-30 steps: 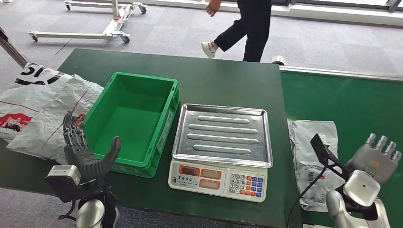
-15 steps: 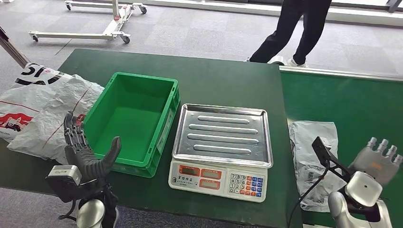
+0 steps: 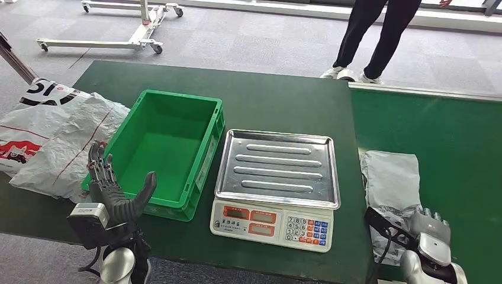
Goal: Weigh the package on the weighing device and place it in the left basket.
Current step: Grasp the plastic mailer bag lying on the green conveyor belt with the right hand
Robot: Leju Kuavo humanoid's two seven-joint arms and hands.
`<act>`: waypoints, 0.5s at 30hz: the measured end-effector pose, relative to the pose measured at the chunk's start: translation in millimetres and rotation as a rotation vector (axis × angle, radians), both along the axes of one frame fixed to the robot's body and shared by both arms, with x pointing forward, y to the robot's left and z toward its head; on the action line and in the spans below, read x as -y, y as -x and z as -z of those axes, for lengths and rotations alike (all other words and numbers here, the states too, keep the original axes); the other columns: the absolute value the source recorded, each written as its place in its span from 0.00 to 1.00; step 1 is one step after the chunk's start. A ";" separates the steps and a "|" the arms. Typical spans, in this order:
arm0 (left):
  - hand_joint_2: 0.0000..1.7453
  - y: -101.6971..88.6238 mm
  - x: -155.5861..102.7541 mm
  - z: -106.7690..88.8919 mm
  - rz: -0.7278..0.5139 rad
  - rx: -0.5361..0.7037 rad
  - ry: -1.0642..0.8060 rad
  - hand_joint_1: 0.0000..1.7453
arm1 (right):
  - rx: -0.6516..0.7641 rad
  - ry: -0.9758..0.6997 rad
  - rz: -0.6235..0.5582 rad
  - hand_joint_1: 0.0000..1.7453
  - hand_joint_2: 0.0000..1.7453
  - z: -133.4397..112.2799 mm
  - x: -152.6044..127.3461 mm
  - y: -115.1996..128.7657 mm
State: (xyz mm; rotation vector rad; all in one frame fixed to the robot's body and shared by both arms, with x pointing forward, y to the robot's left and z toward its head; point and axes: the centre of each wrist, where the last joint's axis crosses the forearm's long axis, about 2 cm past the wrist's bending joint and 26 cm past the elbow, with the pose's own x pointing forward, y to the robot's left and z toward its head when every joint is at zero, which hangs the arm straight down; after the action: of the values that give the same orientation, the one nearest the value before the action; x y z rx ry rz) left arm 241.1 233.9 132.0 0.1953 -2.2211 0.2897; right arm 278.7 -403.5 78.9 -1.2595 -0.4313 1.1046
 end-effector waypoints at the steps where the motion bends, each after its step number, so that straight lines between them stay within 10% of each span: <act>1: 1.00 0.0 -0.1 0.0 -0.001 0.000 0.000 0.00 | -0.004 -0.005 0.003 0.00 1.00 0.8 -0.6 0.2; 6: 1.00 0.1 -0.3 0.0 -0.006 -0.001 0.000 0.00 | -0.012 -0.017 0.010 0.00 1.00 2.3 -2.1 1.0; 11: 1.00 0.1 -0.5 0.0 -0.008 -0.001 0.000 0.00 | -0.054 -0.096 -0.038 1.00 1.00 5.4 -3.9 3.4; 15: 1.00 0.2 -0.8 0.1 -0.008 0.000 0.000 0.00 | -0.072 -0.210 -0.128 1.00 1.00 7.6 -5.7 4.6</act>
State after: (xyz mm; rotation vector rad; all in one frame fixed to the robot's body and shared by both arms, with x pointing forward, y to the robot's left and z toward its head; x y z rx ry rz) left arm 240.9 234.7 131.9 0.2046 -2.2206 0.2937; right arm 274.1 -397.8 71.3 -1.0162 -0.5646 1.1760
